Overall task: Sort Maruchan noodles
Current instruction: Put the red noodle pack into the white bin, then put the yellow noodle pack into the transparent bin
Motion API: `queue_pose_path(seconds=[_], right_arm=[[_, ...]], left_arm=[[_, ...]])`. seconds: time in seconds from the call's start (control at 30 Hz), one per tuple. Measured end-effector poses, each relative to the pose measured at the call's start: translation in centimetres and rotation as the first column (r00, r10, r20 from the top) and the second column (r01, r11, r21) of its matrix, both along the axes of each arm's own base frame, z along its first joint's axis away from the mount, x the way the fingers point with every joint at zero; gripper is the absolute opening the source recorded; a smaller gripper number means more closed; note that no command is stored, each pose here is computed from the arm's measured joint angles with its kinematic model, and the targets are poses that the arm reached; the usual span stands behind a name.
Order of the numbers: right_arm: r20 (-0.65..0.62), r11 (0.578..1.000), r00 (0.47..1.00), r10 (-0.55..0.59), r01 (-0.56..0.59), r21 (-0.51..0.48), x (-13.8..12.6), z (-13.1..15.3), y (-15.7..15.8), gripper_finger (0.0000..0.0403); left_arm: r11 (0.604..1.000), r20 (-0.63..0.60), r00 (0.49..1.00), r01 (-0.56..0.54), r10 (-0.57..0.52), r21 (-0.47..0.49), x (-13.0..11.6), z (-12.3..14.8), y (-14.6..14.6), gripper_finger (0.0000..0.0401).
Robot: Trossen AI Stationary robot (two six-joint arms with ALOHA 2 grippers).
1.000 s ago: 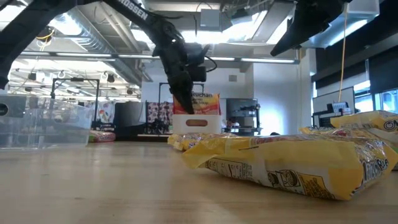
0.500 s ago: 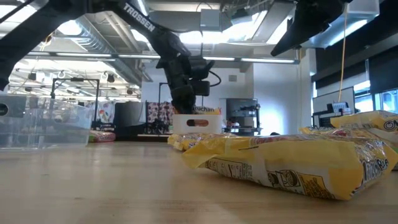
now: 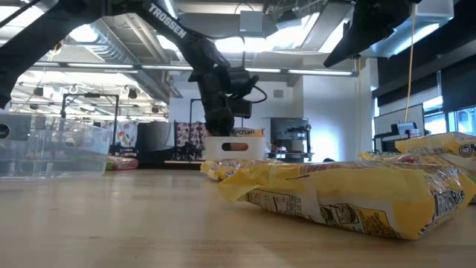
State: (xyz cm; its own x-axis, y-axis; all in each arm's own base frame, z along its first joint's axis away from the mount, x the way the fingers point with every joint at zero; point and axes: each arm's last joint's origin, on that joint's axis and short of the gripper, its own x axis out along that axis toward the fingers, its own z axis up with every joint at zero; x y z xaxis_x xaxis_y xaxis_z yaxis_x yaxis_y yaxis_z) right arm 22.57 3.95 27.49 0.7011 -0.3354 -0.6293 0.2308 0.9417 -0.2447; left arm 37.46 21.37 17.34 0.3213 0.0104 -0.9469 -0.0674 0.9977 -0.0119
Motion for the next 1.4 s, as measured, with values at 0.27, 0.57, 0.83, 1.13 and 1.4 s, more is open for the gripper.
queue_pose_path(seconds=[0.27,0.57,0.83,1.13,1.4], right_arm=[[-0.005,1.000,1.000,0.013,-0.013,0.005,0.0,0.0,0.0,0.0198],[-0.019,1.000,1.000,0.015,-0.015,0.003,-0.1,-0.1,0.0,0.0198],[-0.026,0.997,0.998,0.061,-0.060,0.048,-0.2,-1.7,0.2,0.0198],[0.094,0.963,0.976,0.198,-0.211,0.167,0.0,-5.4,0.7,0.0198],[0.154,0.864,0.944,0.291,-0.328,0.381,0.0,-5.3,1.8,0.0198]], left_arm=[[0.999,-0.047,0.999,-0.004,0.006,0.045,0.9,3.6,-0.4,0.0191],[0.999,-0.071,0.997,-0.029,0.031,0.023,0.9,11.5,-2.1,0.0191],[0.997,0.048,0.996,-0.073,0.072,0.033,0.0,16.3,-8.8,0.0191],[0.969,0.228,0.950,-0.235,0.212,0.080,-2.6,14.3,-20.2,0.0192],[0.960,0.399,0.878,-0.278,0.264,-0.024,-3.6,9.8,-28.4,0.0192]])
